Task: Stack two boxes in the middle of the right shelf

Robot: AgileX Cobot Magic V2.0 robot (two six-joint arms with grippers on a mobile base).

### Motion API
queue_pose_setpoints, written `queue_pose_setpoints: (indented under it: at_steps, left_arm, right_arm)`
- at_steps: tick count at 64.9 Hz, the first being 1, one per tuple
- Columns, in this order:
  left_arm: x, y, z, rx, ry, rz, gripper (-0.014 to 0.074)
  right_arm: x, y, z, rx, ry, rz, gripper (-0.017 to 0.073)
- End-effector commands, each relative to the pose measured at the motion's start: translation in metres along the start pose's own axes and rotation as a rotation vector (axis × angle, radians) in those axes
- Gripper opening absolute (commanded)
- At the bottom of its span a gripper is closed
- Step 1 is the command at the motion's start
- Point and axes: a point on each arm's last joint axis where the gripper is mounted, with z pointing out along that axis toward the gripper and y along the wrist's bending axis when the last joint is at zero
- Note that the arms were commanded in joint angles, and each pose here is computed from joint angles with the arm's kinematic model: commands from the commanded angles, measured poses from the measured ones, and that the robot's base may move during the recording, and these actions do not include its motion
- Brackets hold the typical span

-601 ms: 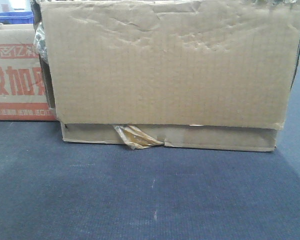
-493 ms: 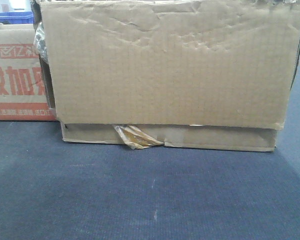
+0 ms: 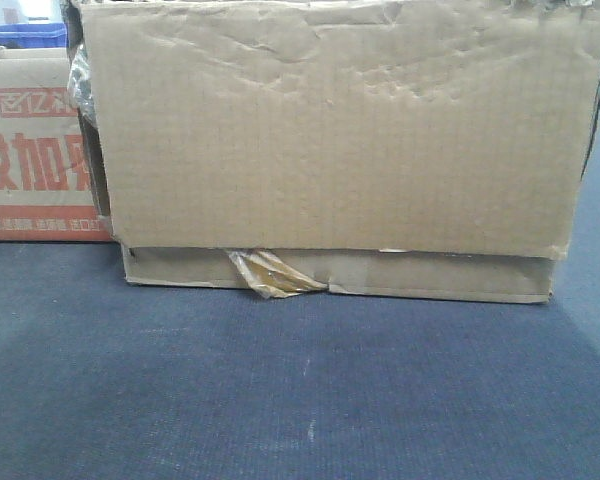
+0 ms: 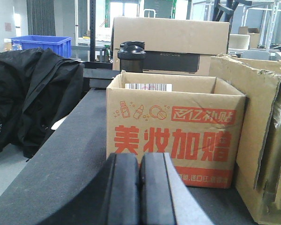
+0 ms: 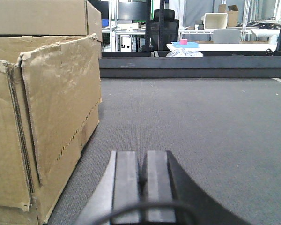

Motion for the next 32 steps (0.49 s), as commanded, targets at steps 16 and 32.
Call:
queue_pose_setpoints:
  at_steps: [16, 32]
  left_arm:
    - [-0.003, 0.0, -0.001, 0.005, -0.035, 0.001, -0.0111]
    - [-0.019, -0.001, -0.002, 0.009, -0.196, 0.0, -0.0111]
  right_arm:
    - [-0.007, -0.001, -0.001, 0.008, -0.078, -0.006, -0.0162]
    - [-0.016, -0.001, -0.002, 0.012, -0.161, -0.007, -0.0162]
